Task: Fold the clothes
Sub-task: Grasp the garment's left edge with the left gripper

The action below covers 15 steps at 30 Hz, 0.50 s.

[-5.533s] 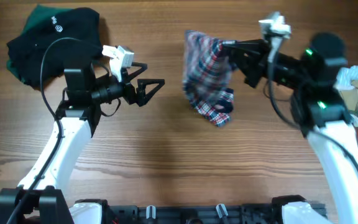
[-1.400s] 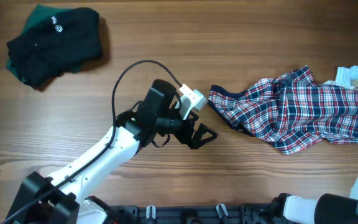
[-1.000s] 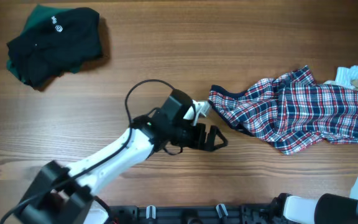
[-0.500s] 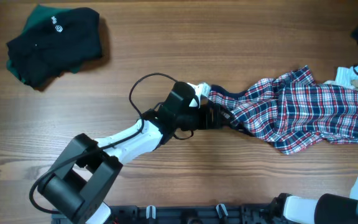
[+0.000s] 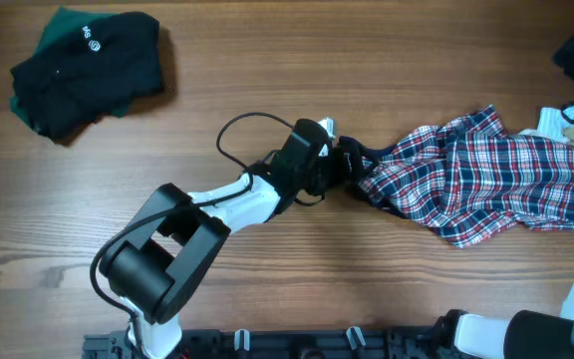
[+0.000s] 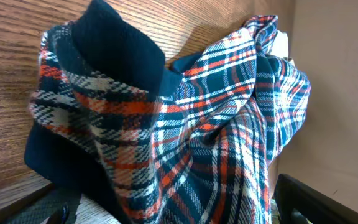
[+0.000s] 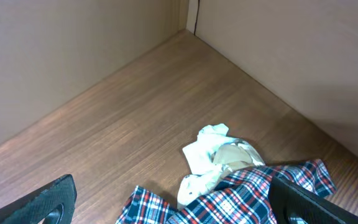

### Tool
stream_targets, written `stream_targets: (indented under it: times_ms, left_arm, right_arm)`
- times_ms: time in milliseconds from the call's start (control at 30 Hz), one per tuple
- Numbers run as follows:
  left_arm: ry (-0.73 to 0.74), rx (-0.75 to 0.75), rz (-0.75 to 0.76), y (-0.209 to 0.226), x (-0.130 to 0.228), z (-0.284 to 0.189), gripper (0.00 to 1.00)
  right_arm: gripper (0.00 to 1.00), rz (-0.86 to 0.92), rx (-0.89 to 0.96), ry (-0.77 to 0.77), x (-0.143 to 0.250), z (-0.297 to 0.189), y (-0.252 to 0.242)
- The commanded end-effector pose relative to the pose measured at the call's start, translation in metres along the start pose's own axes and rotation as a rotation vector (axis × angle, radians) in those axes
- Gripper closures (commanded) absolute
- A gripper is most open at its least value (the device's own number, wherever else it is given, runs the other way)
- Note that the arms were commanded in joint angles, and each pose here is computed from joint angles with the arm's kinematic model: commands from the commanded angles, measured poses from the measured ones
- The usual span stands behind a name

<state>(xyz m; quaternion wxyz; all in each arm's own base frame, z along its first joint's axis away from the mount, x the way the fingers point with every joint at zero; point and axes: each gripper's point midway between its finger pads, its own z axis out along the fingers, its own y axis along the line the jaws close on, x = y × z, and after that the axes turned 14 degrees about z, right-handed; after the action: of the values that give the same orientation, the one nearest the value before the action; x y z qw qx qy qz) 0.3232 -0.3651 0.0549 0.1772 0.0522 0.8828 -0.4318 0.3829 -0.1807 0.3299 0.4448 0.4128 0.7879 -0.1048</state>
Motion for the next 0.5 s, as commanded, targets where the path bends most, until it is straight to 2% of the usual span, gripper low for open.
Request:
stream_targets:
  times_ms: [0, 67, 167, 367, 400, 467]
  left_arm:
    - [-0.006, 0.012, -0.003, -0.006, -0.004, 0.003, 0.0]
    - [-0.019, 0.01, 0.0, -0.006, -0.006, 0.003, 0.02]
    - [-0.02, 0.019, 0.008, -0.01, -0.005, 0.004, 0.44]
    - [-0.026, 0.047, 0.032, -0.021, -0.003, 0.006, 0.92]
    - [-0.026, 0.048, 0.032, -0.021, -0.003, 0.006, 0.96]
    - [-0.024, 0.05, 0.034, -0.021, -0.003, 0.006, 0.96]
  right_arm:
    - [0.0, 0.031, -0.028, -0.005, -0.005, -0.004, 0.005]
    - [0.0, 0.031, -0.058, 0.012, -0.003, -0.004, 0.01]
    - [0.0, 0.05, -0.07, 0.017, -0.002, -0.004, 0.012]
    - [0.0, 0.048, -0.069, 0.018, -0.002, -0.004, 0.012]
    - [0.0, 0.048, -0.069, 0.018, -0.002, -0.004, 0.012]
    - [0.0, 0.048, -0.069, 0.018, -0.002, -0.004, 0.012]
